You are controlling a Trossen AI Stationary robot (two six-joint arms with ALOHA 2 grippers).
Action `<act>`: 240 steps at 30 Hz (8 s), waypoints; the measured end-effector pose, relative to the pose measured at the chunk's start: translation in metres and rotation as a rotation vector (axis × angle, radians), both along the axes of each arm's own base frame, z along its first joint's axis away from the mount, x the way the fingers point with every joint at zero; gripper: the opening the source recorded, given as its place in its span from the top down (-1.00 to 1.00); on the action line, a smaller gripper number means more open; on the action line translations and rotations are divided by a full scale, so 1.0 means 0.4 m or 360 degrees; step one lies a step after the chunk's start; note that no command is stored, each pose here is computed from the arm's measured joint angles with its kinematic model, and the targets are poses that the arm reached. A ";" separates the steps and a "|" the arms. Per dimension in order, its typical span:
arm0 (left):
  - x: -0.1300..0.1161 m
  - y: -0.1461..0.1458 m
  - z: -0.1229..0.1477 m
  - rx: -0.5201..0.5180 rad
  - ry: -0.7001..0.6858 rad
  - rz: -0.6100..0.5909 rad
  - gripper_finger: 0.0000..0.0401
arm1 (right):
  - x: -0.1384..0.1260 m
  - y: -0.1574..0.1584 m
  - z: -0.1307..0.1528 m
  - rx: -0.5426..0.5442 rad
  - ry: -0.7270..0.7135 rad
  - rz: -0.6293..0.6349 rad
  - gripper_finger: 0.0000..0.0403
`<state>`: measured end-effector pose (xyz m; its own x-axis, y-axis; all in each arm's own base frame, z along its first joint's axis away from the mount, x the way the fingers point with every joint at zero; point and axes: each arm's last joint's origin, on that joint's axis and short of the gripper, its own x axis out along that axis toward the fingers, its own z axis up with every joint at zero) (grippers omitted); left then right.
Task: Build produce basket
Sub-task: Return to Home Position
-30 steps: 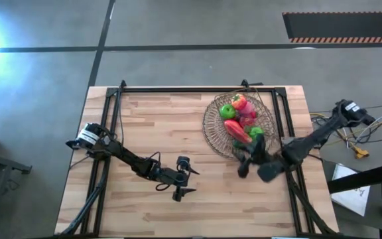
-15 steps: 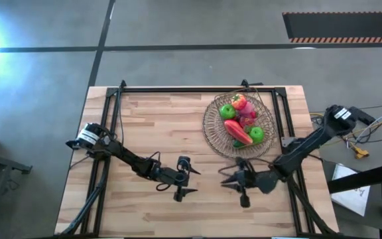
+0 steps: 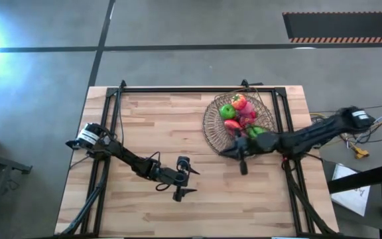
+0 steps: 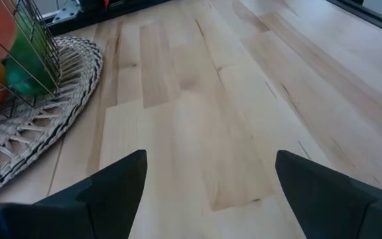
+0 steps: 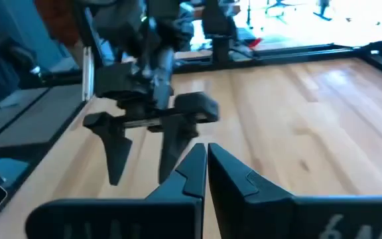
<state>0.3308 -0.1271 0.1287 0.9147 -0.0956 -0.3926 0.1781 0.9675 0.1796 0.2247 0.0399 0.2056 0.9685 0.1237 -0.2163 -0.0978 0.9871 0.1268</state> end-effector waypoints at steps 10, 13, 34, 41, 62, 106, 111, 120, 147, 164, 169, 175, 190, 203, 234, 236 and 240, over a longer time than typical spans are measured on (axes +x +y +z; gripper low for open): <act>-0.001 0.001 -0.001 -0.0002 0.0002 0.0002 -0.58 | -0.166 -0.013 -0.002 0.0183 -0.0020 -0.0078 0.96; -0.001 0.001 -0.001 -0.0002 0.0002 0.0002 -0.58 | -0.201 -0.019 -0.006 0.0201 -0.0034 -0.0132 0.96; 0.000 0.002 -0.001 -0.0081 0.0008 0.0042 -0.58 | -0.327 -0.049 -0.079 0.0229 -0.0417 -0.0047 0.96; -0.025 0.035 0.066 -0.0087 -0.0058 0.0206 -0.58 | -0.325 -0.047 -0.087 0.0239 -0.0389 -0.0013 0.96; -0.448 0.342 0.125 -0.0526 -0.0494 0.0748 -0.58 | -0.321 -0.046 -0.092 0.0202 -0.0353 -0.0008 0.96; -0.575 0.325 0.084 -0.0477 -0.0573 0.0356 0.75 | -0.321 -0.046 -0.096 0.0214 -0.0330 -0.0011 0.96; -0.576 0.324 0.085 -0.0519 -0.0574 0.0339 0.95 | -0.321 -0.046 -0.095 0.0199 -0.0338 -0.0019 0.96; -0.575 0.324 0.086 -0.0522 -0.0579 0.0338 0.95 | -0.321 -0.056 -0.091 -0.0020 -0.0398 -0.0136 0.96; -0.575 0.326 0.088 -0.0515 -0.0596 0.0364 0.95 | -0.317 -0.093 -0.096 -0.0080 -0.0367 -0.0116 0.96; -0.575 0.326 0.088 -0.0514 -0.0599 0.0365 0.95 | -0.317 -0.093 -0.095 0.0185 -0.0352 -0.0144 0.96; -0.575 0.326 0.088 -0.0514 -0.0599 0.0365 0.95 | -0.317 -0.093 -0.095 0.0185 -0.0354 -0.0144 0.96; -0.575 0.326 0.088 -0.0514 -0.0599 0.0365 0.95 | -0.317 -0.093 -0.095 0.0185 -0.0354 -0.0144 0.96; -0.575 0.326 0.088 -0.0514 -0.0600 0.0365 0.95 | -0.317 -0.093 -0.094 0.0186 -0.0360 -0.0144 0.96; -0.575 0.326 0.088 -0.0513 -0.0599 0.0365 0.95 | -0.317 -0.093 -0.094 0.0186 -0.0360 -0.0144 0.96; -0.575 0.326 0.088 -0.0513 -0.0599 0.0365 0.95 | -0.317 -0.093 -0.094 0.0186 -0.0359 -0.0145 0.96; -0.575 0.326 0.088 -0.0514 -0.0600 0.0365 0.95 | -0.317 -0.093 -0.094 0.0186 -0.0359 -0.0144 0.96; -0.575 0.326 0.088 -0.0514 -0.0599 0.0365 0.95 | -0.317 -0.093 -0.094 0.0186 -0.0359 -0.0144 0.96</act>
